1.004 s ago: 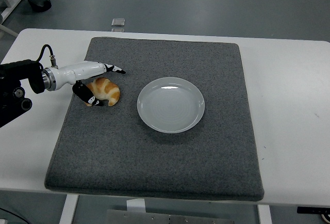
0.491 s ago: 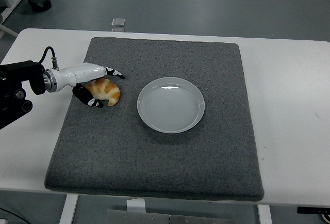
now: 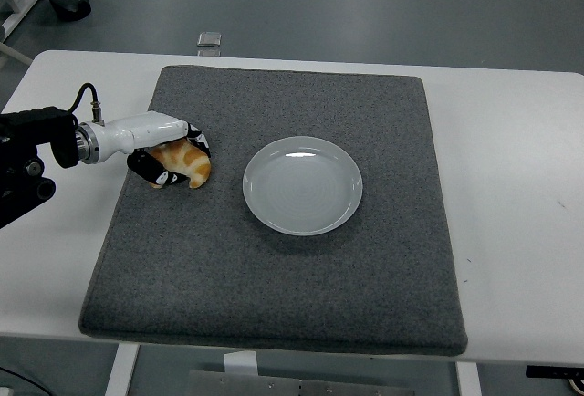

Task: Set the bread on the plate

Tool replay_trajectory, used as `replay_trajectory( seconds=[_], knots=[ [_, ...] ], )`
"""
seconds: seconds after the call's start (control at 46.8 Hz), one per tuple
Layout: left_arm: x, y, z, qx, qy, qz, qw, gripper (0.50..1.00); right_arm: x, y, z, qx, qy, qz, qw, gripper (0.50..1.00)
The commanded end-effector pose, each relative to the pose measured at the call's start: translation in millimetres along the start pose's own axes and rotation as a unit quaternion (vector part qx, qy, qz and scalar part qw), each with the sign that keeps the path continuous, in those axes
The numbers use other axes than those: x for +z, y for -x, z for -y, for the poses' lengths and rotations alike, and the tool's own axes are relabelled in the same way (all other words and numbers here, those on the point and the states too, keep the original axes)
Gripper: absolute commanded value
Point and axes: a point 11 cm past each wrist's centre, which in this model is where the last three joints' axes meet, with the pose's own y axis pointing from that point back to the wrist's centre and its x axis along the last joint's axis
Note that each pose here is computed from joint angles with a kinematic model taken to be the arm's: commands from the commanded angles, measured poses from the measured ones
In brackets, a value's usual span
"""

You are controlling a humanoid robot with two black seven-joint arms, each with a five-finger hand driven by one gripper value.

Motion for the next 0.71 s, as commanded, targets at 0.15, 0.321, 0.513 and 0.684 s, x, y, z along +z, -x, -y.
replay_trajectory(
  seconds=[0.15, 0.321, 0.513, 0.684],
  knots=[
    [0, -8, 0, 0.008, 0.001, 0.003, 1.000, 0.500, 0.0, 0.0, 0.0, 0.000, 0.000, 0.000, 1.000, 0.932],
    [3, -29, -12, 0.022, 0.005, 0.021, 1.000, 0.500, 0.0, 0.0, 0.0, 0.000, 0.000, 0.000, 1.000, 0.930],
    [11, -70, -22, 0.051, 0.016, 0.049, 0.997, 0.500, 0.0, -0.1, 0.0, 0.001, 0.000, 0.000, 1.000, 0.932],
    [22, -98, -21, 0.067, 0.028, 0.059, 0.996, 0.500, 0.0, 0.0, 0.0, 0.000, 0.000, 0.000, 1.000, 0.932]
  ],
)
